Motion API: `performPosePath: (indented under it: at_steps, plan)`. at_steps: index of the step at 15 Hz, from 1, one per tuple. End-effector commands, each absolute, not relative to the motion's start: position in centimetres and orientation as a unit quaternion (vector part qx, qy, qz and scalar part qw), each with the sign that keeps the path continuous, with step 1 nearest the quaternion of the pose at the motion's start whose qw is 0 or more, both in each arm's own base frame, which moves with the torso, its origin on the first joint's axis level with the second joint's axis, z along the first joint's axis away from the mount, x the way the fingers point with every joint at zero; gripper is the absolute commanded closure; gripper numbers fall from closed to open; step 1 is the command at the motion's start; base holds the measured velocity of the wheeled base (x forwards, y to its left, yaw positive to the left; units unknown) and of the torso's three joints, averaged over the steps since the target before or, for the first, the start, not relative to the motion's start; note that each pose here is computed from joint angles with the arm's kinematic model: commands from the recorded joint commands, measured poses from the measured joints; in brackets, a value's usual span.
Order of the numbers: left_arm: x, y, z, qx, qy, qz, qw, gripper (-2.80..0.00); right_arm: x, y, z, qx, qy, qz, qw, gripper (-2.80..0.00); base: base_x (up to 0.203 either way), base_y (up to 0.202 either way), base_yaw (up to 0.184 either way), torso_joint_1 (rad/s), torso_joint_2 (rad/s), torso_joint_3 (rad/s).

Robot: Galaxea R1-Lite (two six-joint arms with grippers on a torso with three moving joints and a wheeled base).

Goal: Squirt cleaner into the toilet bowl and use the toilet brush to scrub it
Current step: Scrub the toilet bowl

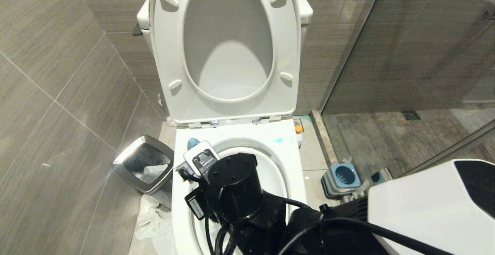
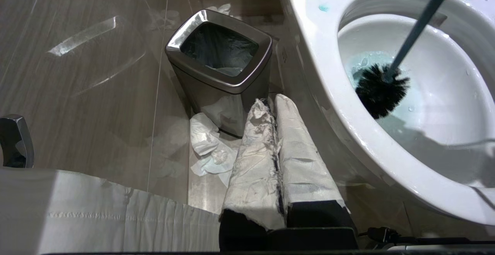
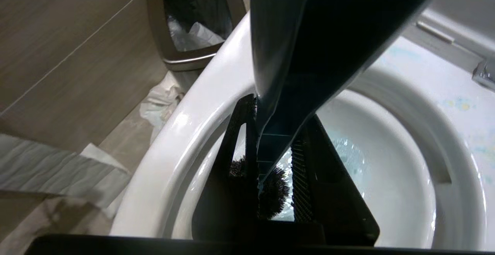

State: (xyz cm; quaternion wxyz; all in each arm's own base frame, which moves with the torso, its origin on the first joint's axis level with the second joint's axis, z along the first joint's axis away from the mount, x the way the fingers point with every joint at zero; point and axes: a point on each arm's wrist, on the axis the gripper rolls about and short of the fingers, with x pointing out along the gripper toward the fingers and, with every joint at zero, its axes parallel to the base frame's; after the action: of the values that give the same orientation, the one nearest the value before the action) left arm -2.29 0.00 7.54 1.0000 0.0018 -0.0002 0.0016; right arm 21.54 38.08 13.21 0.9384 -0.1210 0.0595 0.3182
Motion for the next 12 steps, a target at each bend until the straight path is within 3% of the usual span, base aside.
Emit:
performPosePath:
  at_steps: [1,12]
  plan:
    - [-2.3,0.0,7.5,0.002,0.0,0.002,1.0,0.0,19.4,36.7,14.3,-0.11,0.066,0.326,0.937,0.0,0.0,0.0,0.0,0.0,0.0,0.0]
    - [-2.3,0.0,7.5,0.005,0.0,0.002,1.0,0.0,15.2,31.7,14.4,-0.117,0.101,0.321,0.934,0.0,0.0,0.0,0.0,0.0,0.0,0.0]
